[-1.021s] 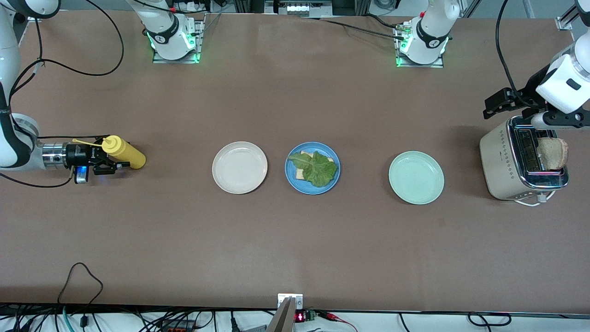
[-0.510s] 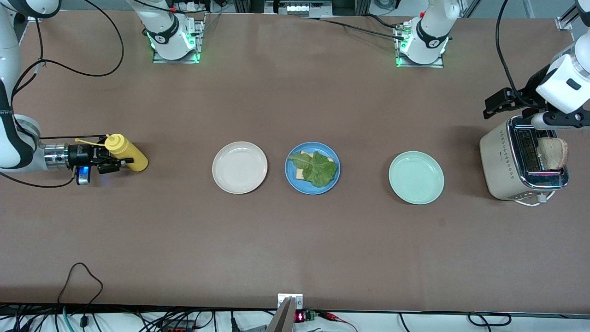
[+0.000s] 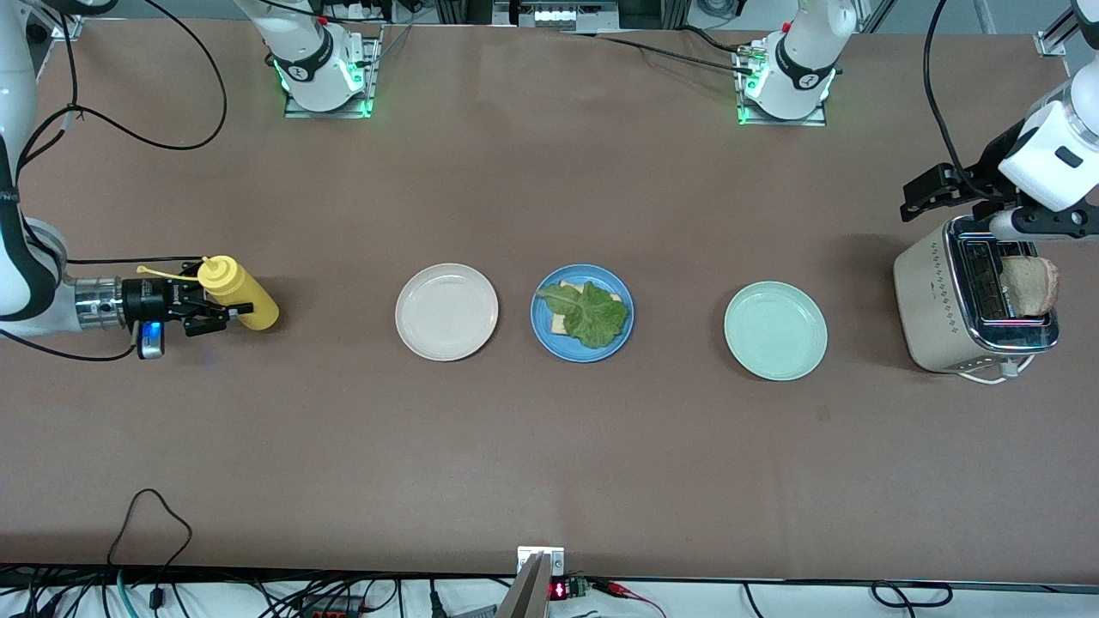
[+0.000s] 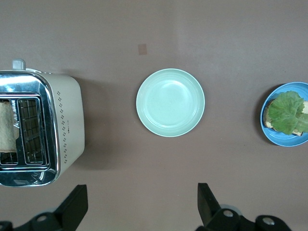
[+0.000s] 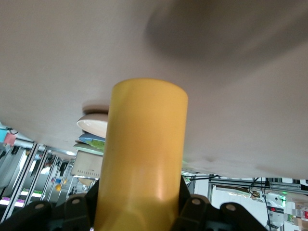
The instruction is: Make sandwich in blue plate with both arms
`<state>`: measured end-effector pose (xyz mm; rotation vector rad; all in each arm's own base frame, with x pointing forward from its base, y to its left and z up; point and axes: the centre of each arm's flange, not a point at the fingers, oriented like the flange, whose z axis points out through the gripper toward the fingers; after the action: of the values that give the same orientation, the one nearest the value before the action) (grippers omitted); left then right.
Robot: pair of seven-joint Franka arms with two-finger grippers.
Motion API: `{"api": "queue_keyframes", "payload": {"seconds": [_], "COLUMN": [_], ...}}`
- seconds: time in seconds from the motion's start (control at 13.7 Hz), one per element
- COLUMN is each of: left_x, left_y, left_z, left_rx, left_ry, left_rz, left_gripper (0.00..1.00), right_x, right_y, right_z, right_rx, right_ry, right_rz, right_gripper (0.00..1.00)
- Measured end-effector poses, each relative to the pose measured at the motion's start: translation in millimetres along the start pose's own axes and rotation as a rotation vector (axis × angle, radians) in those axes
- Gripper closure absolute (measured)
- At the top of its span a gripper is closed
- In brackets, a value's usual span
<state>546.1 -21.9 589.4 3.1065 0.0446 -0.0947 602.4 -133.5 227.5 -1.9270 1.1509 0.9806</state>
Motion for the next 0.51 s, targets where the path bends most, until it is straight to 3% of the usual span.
{"api": "queue_keyframes", "payload": {"seconds": [0.22,0.51], "left_x": [0,0], "left_y": [-1,-4], "left_z": [0,0], "left_rx": [0.000,-0.001], "left_ry": [0.000,0.000], "left_rz": [-0.002,-0.009], "left_gripper": [0.00,0.00], "right_x": [-66,-142], "right_y": [-47,-98], "right_z": [13,57], "right_rx": [-0.057,-0.194], "right_ry": [0.066,0.258], "right_rz": [0.010,-0.019], "right_gripper": [0.41,0.41]}}
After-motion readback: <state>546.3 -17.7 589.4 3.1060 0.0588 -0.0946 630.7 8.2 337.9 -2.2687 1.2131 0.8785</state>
